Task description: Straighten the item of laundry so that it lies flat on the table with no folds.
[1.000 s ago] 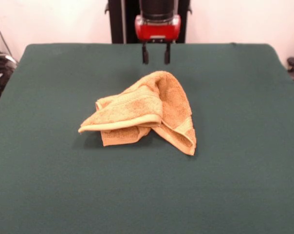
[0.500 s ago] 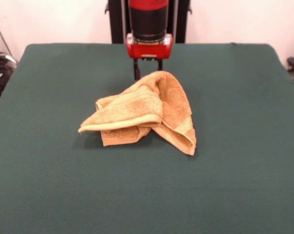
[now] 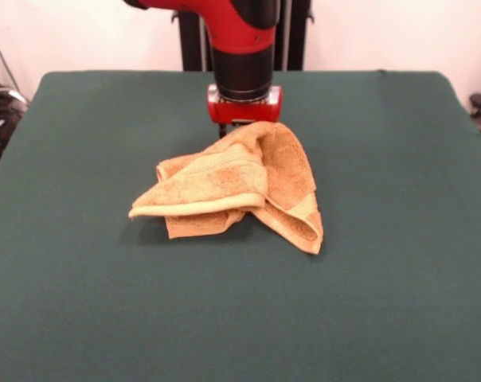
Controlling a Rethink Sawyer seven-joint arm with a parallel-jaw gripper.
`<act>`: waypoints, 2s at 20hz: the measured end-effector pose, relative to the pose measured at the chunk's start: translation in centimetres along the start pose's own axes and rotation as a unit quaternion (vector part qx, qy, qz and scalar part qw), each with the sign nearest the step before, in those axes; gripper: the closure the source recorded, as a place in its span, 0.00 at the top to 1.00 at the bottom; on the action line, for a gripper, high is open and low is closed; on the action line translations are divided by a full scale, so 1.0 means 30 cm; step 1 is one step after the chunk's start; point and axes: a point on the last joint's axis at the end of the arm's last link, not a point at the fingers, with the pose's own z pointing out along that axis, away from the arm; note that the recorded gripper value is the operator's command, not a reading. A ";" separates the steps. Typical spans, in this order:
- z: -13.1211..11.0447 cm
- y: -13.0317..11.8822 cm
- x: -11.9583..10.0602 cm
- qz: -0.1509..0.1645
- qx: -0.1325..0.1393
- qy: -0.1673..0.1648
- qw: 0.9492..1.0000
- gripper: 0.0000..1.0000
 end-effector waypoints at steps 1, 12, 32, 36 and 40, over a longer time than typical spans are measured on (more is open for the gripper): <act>-0.001 0.001 -0.001 0.001 0.000 0.002 1.000 1.00; -0.009 -0.001 -0.033 0.011 -0.003 0.016 1.000 1.00; -0.490 -0.022 -0.161 0.029 0.003 -0.026 0.999 1.00; -0.625 -0.016 -0.183 0.041 -0.001 -0.029 0.999 1.00; -0.740 -0.011 -0.205 0.054 -0.008 -0.037 0.998 1.00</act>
